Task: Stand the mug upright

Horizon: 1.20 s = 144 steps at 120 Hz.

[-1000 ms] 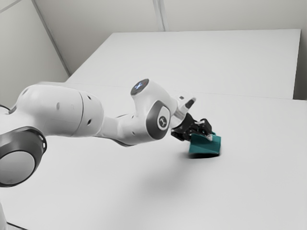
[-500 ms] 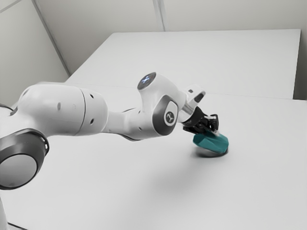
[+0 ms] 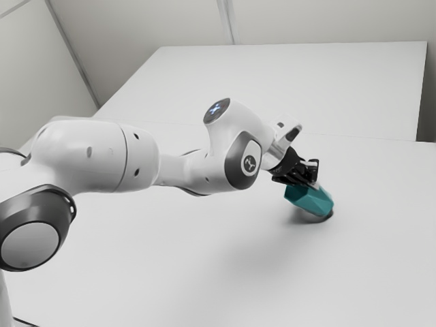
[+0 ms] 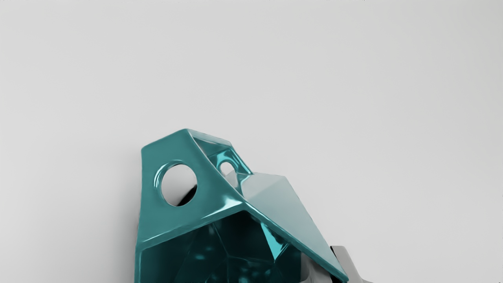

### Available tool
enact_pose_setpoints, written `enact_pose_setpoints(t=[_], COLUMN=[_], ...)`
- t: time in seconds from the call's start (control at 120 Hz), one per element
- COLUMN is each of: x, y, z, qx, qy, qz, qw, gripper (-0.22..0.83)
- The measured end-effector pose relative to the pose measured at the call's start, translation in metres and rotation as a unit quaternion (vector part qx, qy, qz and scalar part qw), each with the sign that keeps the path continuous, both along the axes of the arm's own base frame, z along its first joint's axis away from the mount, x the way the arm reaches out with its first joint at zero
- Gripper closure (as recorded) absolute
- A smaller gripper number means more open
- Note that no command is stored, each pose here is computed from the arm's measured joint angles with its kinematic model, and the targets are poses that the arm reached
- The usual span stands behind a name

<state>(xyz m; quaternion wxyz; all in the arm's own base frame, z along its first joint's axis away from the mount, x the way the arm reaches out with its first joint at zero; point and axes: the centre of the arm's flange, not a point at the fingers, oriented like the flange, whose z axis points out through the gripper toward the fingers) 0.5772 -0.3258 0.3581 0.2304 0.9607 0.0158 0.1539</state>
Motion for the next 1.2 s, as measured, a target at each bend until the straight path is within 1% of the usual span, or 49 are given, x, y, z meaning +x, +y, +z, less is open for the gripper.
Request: enact_pose_setpoints(t=[0.175,0.267,0.367,0.467,0.608,0.783,0.933,1.092,1.2], x=[-0.004,-0.004,-0.008,-0.022,-0.036,-0.046,-0.050,-0.053,-0.055], y=[0.007,0.022,0.058,0.090,0.126,0.173,0.217,0.271,0.294], z=[0.027,0.044,0.049,0.049,0.064,0.060,0.063,0.055,0.052], qx=[-0.005,0.000,0.014,0.027,0.055,0.095,0.123,0.141,0.149], qy=[-0.001,0.004,0.022,0.042,0.052,0.086,0.111,0.150,0.168], qz=[-0.005,-0.008,0.000,0.007,0.005,0.012,0.030,0.062,0.076], qw=[1.000,1.000,1.000,0.999,0.997,0.992,0.986,0.977,0.972], gripper=[0.79,0.79,0.79,0.79,0.79,0.79,0.79,0.79,0.79])
